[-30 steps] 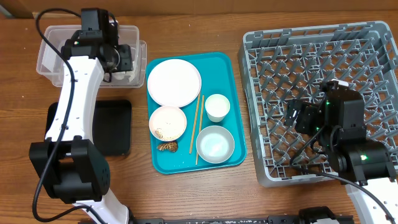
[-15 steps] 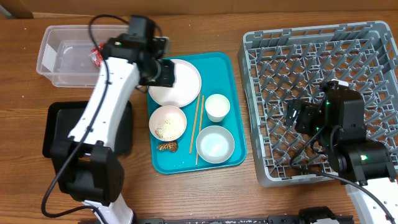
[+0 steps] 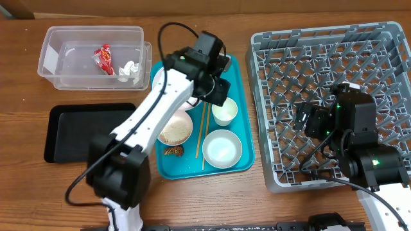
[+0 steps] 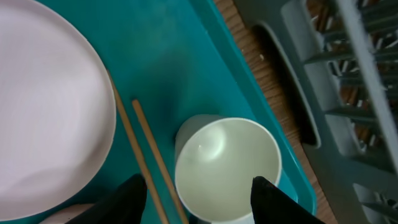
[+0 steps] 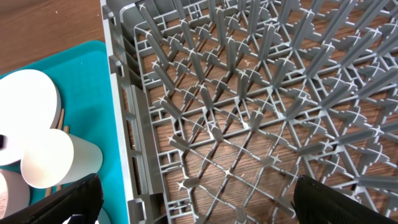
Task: Sort waste into correct bins and load items into the dishwasher
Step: 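Grasp the white paper cup with the left gripper and lift it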
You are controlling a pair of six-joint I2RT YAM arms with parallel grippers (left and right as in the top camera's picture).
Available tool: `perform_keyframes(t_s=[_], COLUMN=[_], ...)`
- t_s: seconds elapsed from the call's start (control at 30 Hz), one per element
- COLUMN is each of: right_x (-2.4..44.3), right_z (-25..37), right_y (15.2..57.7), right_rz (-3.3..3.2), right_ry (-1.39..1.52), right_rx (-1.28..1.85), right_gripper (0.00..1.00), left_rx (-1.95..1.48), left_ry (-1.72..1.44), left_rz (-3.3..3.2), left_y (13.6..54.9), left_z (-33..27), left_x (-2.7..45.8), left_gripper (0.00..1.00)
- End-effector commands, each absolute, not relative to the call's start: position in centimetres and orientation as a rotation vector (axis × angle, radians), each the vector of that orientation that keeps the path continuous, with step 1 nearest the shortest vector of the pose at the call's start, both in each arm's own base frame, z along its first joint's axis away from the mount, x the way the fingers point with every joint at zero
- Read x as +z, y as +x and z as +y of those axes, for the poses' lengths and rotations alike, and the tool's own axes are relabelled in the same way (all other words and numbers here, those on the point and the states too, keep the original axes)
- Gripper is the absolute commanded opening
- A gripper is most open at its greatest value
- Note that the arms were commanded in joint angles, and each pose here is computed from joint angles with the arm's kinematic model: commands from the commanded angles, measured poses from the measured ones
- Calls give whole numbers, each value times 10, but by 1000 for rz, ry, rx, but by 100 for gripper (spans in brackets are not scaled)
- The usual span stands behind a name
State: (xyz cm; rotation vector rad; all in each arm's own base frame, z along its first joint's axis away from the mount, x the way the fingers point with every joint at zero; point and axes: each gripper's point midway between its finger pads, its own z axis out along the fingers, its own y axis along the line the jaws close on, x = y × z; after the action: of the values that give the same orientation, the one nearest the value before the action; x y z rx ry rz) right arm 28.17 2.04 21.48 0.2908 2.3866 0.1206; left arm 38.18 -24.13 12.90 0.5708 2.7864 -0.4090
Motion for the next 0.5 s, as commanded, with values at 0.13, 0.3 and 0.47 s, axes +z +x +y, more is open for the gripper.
perform_keyframes(t_s=[0.13,0.3,0.47], right_x=[229,229,231], right_z=[21,21,19], right_y=[284,284,285], right_rz=[2352,2352,2343], right_ry=[289,289,295], right_rx=[132,132,117], right_gripper=[100,100,100], left_rx=[-373,-386,-446], left_ry=[532,527,441], left_rz=[2969,2945,2858], left_y=[372,379,408], left_z=[-241,-244,-232], left_x=[70,71,105], left_gripper=[40,4,4])
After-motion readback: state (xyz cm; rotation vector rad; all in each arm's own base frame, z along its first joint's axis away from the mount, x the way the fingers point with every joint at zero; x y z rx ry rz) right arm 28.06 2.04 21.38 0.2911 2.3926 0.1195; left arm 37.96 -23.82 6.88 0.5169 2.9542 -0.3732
